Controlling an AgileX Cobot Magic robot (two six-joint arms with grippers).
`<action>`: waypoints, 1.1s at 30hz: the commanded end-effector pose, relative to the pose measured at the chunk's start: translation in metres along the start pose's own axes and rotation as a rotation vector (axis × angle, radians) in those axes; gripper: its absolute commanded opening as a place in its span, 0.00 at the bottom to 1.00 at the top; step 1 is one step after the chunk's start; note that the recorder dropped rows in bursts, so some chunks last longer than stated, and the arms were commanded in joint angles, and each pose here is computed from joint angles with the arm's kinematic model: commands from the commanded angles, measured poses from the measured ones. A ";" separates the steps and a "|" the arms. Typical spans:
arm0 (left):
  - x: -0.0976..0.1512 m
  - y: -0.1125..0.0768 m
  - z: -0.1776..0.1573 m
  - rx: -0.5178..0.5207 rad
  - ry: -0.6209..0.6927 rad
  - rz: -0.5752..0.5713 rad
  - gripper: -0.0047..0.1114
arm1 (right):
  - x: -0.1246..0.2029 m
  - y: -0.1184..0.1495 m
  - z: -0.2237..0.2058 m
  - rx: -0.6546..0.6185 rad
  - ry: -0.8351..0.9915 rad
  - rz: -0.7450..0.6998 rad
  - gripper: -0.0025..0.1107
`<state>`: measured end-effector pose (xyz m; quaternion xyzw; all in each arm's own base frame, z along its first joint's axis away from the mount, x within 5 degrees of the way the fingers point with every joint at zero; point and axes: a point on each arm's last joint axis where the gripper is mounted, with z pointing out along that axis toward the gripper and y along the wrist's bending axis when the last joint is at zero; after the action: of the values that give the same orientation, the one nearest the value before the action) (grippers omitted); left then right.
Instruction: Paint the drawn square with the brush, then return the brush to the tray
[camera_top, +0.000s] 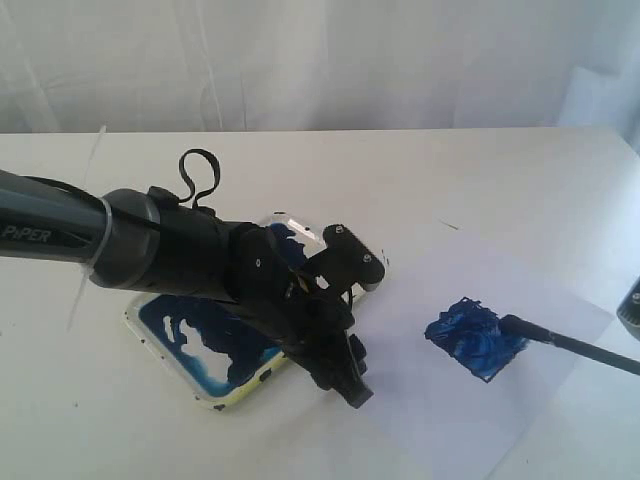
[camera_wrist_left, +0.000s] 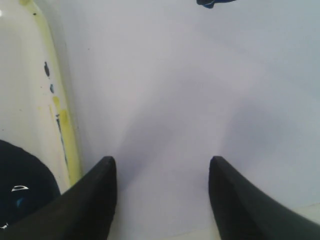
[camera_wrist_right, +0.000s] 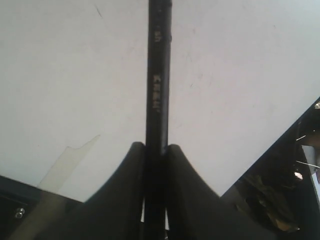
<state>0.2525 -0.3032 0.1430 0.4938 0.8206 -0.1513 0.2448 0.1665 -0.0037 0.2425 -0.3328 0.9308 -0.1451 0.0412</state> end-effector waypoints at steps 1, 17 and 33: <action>0.010 -0.005 0.006 0.032 0.058 -0.010 0.55 | 0.002 0.000 0.001 -0.001 0.021 0.003 0.02; 0.010 -0.005 0.006 0.032 0.058 -0.010 0.55 | 0.006 -0.001 -0.002 0.011 0.052 -0.007 0.02; 0.010 -0.005 0.006 0.032 0.058 -0.010 0.55 | 0.014 0.012 -0.013 -0.079 -0.011 -0.150 0.02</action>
<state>0.2525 -0.3032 0.1430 0.4938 0.8206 -0.1513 0.2448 0.1478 0.0006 0.2506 -0.3987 0.9104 -0.1074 0.0248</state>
